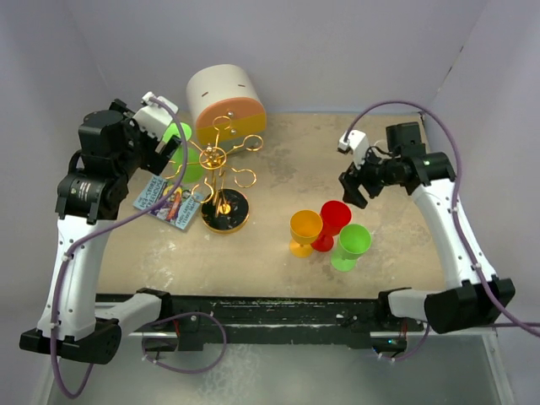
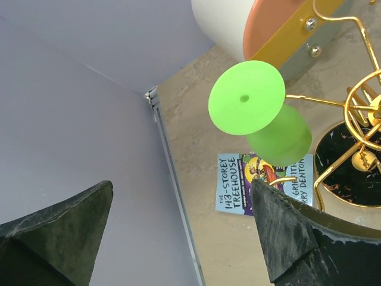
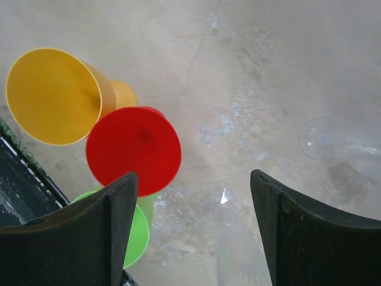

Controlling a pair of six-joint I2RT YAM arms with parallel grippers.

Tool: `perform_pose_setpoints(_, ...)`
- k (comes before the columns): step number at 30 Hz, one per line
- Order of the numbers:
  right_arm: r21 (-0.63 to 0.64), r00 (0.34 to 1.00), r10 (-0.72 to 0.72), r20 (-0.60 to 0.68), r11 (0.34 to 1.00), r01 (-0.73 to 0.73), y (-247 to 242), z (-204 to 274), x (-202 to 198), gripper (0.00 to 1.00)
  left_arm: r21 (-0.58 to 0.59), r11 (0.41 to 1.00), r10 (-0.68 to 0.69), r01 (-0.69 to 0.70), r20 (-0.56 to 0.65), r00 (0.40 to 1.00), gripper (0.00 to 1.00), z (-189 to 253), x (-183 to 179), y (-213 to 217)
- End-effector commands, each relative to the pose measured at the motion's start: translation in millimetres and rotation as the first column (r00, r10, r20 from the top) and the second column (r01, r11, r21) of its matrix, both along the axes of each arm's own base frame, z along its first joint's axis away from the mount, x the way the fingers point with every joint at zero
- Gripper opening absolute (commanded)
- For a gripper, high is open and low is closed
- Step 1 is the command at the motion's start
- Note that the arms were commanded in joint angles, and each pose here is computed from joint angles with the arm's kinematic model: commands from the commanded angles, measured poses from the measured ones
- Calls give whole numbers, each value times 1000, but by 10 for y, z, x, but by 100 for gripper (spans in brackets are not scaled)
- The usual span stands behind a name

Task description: Place the wine glass upside down on the wine glass rack

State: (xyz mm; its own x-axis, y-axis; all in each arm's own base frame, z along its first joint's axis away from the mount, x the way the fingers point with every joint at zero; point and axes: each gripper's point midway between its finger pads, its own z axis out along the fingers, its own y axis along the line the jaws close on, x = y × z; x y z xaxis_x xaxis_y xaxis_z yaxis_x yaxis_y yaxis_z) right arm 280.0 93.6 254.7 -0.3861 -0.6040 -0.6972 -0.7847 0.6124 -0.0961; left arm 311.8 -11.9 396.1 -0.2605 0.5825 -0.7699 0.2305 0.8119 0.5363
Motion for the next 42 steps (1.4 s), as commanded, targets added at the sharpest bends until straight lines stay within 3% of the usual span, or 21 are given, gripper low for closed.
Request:
perform_pose_setpoints(1,-27,998,51,-32,998,-52,86,-201,71,76,-58,998,14,-10,73,997,100,212,-22,29)
perform_pose_setpoints(15,0,981,105,-163,994,-106,264,-804,86,59,-80,997,15,-11,49,999,99,166,31,75)
perform_pose_setpoints(22,3,978,99,-183,995,-100,286,-895,145,37,-70,998,10,-7,47,999,99,158,27,80)
perform_pose_setpoints(25,-1,977,97,-191,995,-99,279,-907,139,27,-67,998,12,-9,51,999,99,164,14,87)
perform_pose_setpoints(32,-1,976,101,-195,995,-103,273,-892,92,18,-63,998,17,-14,53,998,99,155,20,98)
perform_pose_setpoints(37,-5,978,112,-175,993,-115,263,-763,71,1,-74,997,24,-20,54,998,99,147,47,100)
perform_pose_setpoints(42,-37,996,56,-76,998,-59,187,-487,216,0,-83,996,44,-39,56,997,99,137,51,128)
